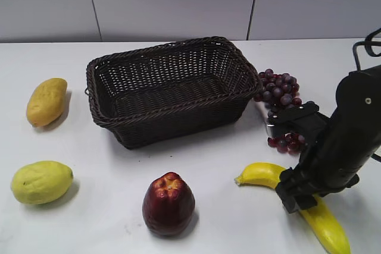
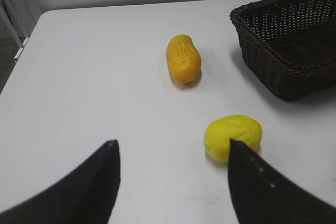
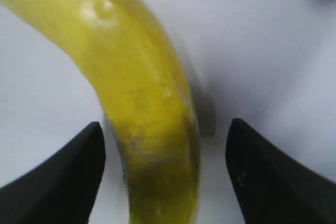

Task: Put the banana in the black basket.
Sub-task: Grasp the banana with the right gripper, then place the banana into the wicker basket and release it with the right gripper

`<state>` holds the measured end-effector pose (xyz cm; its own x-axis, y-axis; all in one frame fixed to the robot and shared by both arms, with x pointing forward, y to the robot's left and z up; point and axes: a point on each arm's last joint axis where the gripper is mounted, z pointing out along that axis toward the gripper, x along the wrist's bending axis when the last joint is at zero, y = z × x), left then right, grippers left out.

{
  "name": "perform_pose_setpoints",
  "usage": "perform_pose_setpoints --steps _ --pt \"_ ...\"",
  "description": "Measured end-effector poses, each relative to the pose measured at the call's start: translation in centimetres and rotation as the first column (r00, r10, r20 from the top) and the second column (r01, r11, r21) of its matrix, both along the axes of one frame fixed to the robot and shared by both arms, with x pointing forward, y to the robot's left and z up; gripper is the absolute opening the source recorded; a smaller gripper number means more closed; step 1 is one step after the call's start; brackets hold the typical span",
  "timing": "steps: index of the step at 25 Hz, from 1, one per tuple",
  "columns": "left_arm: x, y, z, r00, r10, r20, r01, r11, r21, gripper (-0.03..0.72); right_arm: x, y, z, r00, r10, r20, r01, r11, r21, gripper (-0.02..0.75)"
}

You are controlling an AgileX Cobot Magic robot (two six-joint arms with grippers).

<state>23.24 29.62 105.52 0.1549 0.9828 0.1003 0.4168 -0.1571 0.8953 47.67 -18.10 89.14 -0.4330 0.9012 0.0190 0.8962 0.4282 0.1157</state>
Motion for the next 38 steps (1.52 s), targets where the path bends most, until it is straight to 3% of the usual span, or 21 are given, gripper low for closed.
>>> perform_pose_setpoints --steps 4,5,12,17,20,26,30,34,38 --pt "0.0 0.0 0.0 1.000 0.000 0.000 0.000 1.000 0.000 0.482 0.0 0.0 -0.1 1.000 0.001 -0.002 -0.001 1.000 -0.001 0.349" --pt "0.0 0.0 0.0 1.000 0.000 0.000 0.000 1.000 0.000 0.482 0.0 0.0 -0.1 1.000 0.001 -0.002 -0.001 1.000 -0.001 0.335" --pt "0.0 0.0 0.0 1.000 0.000 0.000 0.000 1.000 0.000 0.482 0.5 0.3 1.3 0.995 0.004 -0.097 -0.008 0.999 -0.042 0.335" --pt "0.0 0.0 0.0 1.000 0.000 0.000 0.000 1.000 0.000 0.482 1.2 0.7 4.4 0.967 0.014 -0.254 -0.044 0.993 -0.113 0.335" --pt "0.0 0.0 0.0 1.000 0.000 0.000 0.000 1.000 0.000 0.482 2.6 1.4 7.1 0.964 0.019 -0.265 -0.052 0.992 -0.116 0.335" --pt "0.0 0.0 0.0 1.000 0.000 0.000 0.000 1.000 0.000 0.482 6.7 4.1 13.9 0.998 0.025 -0.053 -0.022 0.998 0.057 0.335" --pt "0.0 0.0 0.0 1.000 0.000 0.000 0.000 1.000 0.000 0.482 8.6 5.3 18.4 0.992 0.035 0.122 -0.054 0.985 0.163 0.335" --pt "0.0 0.0 0.0 1.000 0.000 0.000 0.000 1.000 0.000 0.482 10.8 6.3 20.4 0.931 0.013 0.364 -0.110 0.962 0.249 0.335" --pt "0.0 0.0 0.0 1.000 0.000 0.000 0.000 1.000 0.000 0.482 13.1 7.4 19.6 0.858 0.015 0.513 -0.180 0.945 0.274 0.335"
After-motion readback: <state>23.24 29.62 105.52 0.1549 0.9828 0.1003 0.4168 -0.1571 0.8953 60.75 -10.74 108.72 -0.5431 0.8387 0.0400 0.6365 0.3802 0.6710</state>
